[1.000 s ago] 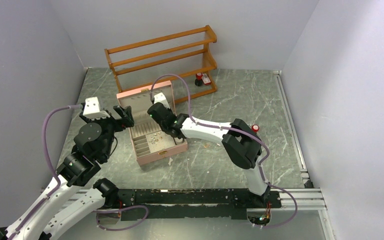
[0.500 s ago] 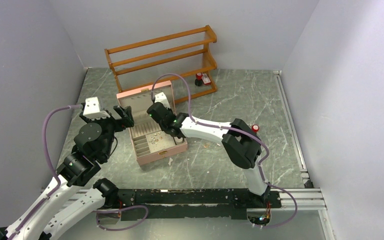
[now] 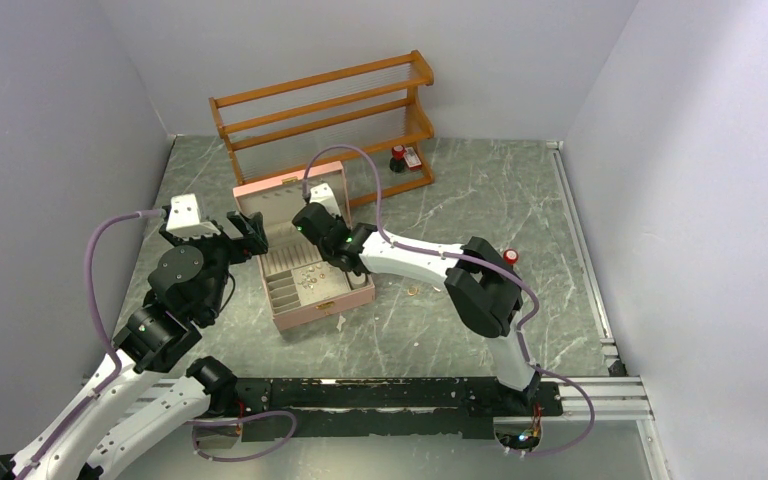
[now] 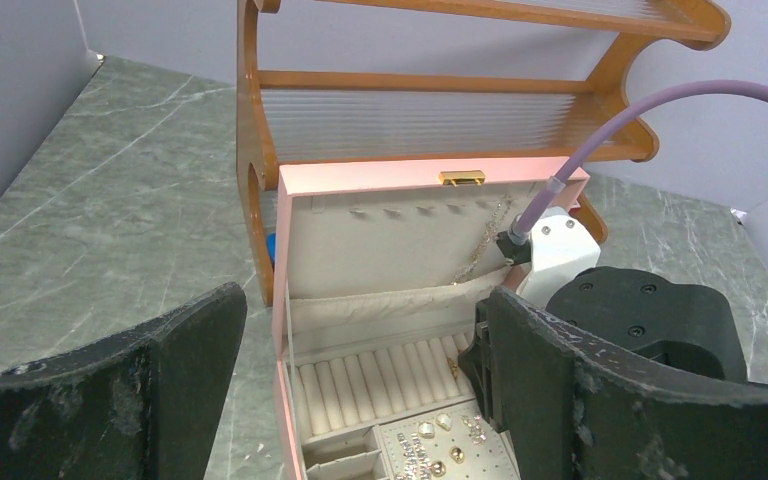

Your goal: Organize the mixed jewelry

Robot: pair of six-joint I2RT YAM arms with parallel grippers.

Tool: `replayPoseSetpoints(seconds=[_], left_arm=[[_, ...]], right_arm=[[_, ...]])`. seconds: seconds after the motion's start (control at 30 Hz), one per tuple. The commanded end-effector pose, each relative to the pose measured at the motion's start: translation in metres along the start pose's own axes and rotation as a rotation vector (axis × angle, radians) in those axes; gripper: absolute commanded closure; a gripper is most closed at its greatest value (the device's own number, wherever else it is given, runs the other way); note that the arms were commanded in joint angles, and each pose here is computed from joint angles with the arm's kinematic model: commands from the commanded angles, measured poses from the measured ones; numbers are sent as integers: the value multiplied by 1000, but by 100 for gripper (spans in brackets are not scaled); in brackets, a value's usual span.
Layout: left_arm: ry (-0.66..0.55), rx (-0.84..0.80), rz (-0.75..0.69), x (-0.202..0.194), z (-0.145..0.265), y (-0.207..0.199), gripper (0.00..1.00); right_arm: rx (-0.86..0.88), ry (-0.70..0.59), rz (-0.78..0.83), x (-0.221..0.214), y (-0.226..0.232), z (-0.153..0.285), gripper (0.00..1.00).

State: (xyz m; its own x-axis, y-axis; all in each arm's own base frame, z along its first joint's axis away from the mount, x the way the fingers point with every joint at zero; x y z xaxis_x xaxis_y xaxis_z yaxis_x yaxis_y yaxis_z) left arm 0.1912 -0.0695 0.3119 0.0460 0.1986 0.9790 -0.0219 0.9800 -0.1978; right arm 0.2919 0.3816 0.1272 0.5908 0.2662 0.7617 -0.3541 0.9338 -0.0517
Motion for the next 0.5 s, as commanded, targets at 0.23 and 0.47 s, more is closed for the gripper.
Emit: replayPoseSetpoints(seconds=[0.23,0.47], left_arm=[[9,8,-10,-4,-1,1,6],[9,8,-12,-4,-1,1,7]], right_arm=[[31,-70,-33,19,5,6,69],[22,-60,-32,15,3,2,79]])
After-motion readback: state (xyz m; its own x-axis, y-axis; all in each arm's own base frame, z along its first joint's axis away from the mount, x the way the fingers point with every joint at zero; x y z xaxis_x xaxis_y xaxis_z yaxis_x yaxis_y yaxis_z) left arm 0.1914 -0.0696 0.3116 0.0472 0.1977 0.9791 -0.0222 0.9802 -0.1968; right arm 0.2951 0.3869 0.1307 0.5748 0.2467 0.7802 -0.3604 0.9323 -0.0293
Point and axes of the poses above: each gripper's point midway between its finger pads, its own z axis back along the fingers, its own y axis along the line the jaws close on, x = y × z, the point moved 6 cm from there along z, back along the fingers, and after that the axes turned 5 degrees about -z, right-handed, at the moved point
